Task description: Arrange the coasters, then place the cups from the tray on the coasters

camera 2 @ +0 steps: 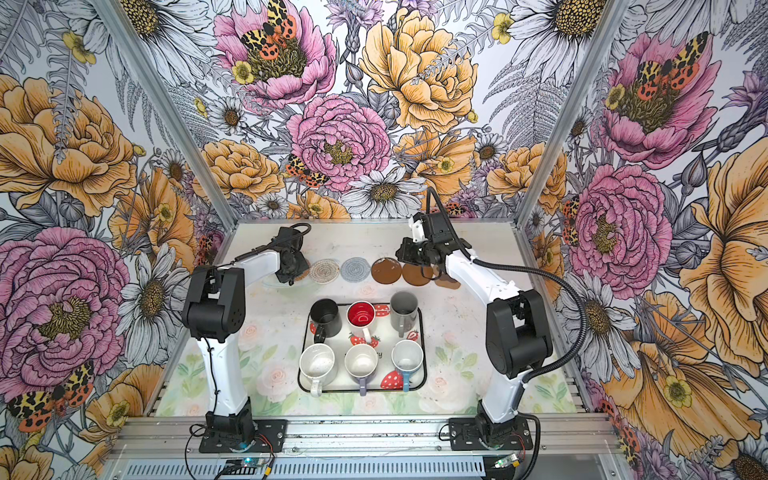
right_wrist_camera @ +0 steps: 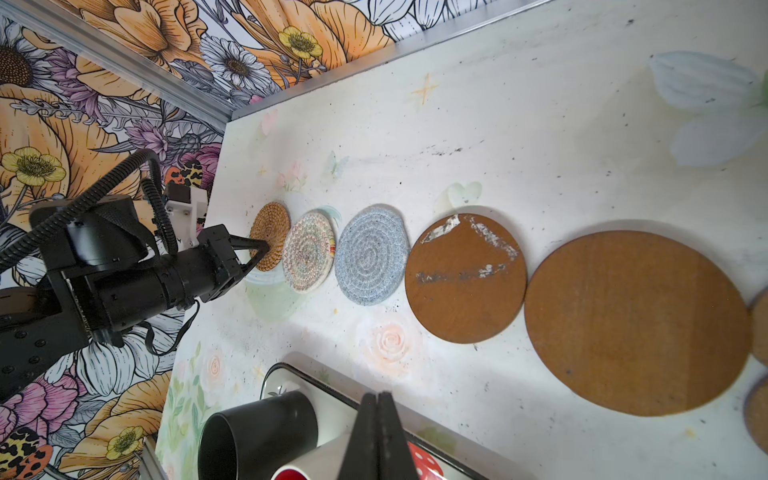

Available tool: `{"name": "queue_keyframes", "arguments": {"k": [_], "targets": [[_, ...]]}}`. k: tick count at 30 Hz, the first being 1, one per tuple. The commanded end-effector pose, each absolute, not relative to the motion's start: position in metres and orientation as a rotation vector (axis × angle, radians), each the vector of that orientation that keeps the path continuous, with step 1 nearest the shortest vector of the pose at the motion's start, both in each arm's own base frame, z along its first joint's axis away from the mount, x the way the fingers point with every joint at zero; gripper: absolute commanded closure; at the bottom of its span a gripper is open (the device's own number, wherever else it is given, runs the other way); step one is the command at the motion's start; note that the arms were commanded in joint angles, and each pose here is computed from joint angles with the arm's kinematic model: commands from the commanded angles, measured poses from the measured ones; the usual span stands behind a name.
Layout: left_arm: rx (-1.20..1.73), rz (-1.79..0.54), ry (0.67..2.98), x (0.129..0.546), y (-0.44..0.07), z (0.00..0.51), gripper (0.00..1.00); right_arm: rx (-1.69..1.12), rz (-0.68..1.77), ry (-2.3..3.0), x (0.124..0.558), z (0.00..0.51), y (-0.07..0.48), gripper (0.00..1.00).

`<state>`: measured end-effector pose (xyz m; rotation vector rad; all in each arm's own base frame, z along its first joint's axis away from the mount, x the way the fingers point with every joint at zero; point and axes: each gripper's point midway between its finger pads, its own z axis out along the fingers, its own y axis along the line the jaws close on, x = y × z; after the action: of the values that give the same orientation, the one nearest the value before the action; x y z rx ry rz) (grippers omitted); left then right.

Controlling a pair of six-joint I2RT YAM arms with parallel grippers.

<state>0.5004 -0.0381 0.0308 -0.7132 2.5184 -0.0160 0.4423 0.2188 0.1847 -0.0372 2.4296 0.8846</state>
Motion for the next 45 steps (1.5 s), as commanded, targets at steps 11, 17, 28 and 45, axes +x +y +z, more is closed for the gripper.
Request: {"name": "queue_keyframes", "arguments": {"k": [11, 17, 28, 45], "targets": [[-0.597, -0.082, 2.512, 0.515, -0.053, 0.053, 1.0, -0.048, 0.89, 2.38, 0.438, 0.203, 0.219, 1.0], [-0.572, -0.102, 2.462, 0.517, -0.054, 0.082, 1.0, -0.05, 0.885, 2.374, 0.438, 0.206, 0.217, 1.0], [-0.477, -0.122, 2.328, 0.502, -0.06, 0.163, 1.0, -0.071, 0.878, 2.323, 0.437, 0.226, 0.205, 0.98], [-0.337, -0.154, 2.098, 0.418, -0.117, 0.266, 0.98, -0.176, 0.742, 2.365, 0.374, 0.218, 0.189, 0.91]]}}
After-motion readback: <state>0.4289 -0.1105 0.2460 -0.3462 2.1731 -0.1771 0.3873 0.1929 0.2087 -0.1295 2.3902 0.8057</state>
